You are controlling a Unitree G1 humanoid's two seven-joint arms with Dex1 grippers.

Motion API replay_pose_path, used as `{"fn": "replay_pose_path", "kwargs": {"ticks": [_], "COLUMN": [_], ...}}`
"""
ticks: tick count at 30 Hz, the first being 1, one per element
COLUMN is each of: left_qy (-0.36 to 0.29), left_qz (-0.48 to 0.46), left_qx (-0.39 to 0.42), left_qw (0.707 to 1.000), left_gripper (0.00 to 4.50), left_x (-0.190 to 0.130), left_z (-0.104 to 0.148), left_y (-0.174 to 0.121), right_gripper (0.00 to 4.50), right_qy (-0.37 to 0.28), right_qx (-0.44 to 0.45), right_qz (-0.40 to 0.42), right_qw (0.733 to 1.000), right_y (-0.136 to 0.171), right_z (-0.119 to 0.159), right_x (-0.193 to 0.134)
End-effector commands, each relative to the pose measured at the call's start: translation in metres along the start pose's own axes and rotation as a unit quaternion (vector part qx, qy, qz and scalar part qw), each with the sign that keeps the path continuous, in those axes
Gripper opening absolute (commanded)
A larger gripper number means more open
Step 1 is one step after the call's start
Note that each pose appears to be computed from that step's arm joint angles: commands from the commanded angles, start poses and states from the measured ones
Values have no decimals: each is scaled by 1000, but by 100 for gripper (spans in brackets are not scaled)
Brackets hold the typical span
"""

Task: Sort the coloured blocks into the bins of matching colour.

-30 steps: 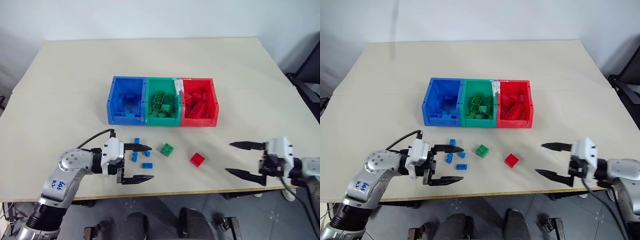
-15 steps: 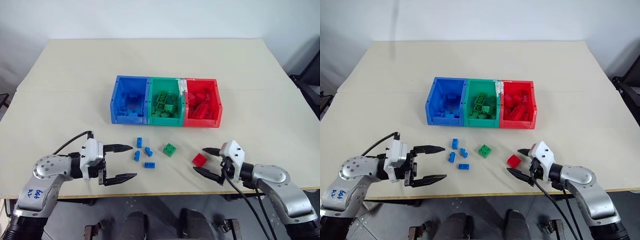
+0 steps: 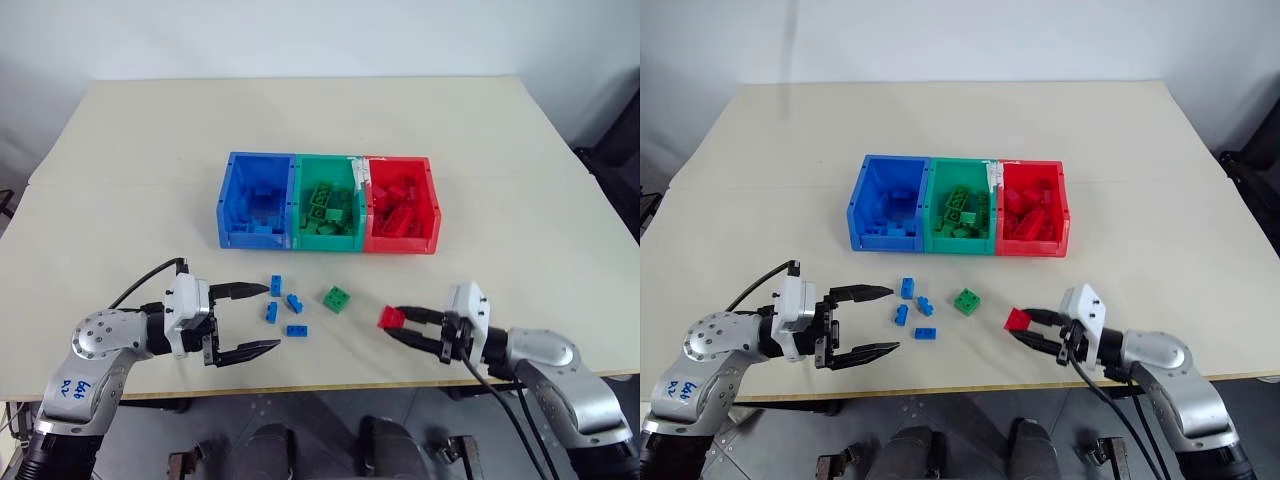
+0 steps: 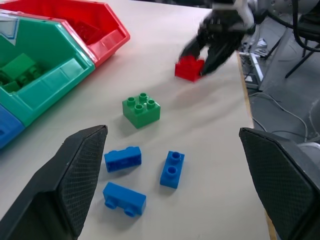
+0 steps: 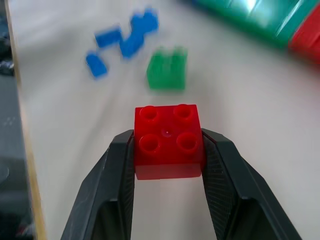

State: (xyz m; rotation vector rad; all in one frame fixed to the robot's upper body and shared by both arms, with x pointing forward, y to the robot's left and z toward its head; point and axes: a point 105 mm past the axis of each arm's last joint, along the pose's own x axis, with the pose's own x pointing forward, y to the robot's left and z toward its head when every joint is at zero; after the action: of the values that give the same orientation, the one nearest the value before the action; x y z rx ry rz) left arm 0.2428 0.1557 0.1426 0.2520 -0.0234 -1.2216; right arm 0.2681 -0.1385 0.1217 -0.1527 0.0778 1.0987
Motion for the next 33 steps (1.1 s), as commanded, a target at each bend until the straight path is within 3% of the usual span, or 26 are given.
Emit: {"fn": "replay_pose_path", "kwargs": {"ticks": [1,7,12,13,20,24,33], "left_qy": [-8,27,30,28,19,18,13], "left_qz": [64,163,218,224,209,140,46], "left_qx": [19,14,12,12,16,1,40], "left_qw": [998,986,975,974,978,990,998], "left_gripper": [450,450,450,450,450,450,450], "left_x": [-9,-47,-67,-67,-56,-37,10], "left_z": [4,-10,-12,-11,-4,1,7], "left_y": [7,9,8,9,9,10,22], "right_gripper": [145,145,145,220,447,447,447], "right_qy": [-76,-75,-54,-51,-108,-131,32], "right_qx": [-19,-68,-65,-62,-83,-98,-120], "right_qz": [-62,-171,-219,-219,-158,-63,-58], "right_qw": [995,980,972,972,978,985,991], "right_y": [-42,-119,-152,-154,-133,-87,-51], "right_z": [50,94,96,95,110,96,14], "right_x": [4,29,41,42,31,-8,-88]}}
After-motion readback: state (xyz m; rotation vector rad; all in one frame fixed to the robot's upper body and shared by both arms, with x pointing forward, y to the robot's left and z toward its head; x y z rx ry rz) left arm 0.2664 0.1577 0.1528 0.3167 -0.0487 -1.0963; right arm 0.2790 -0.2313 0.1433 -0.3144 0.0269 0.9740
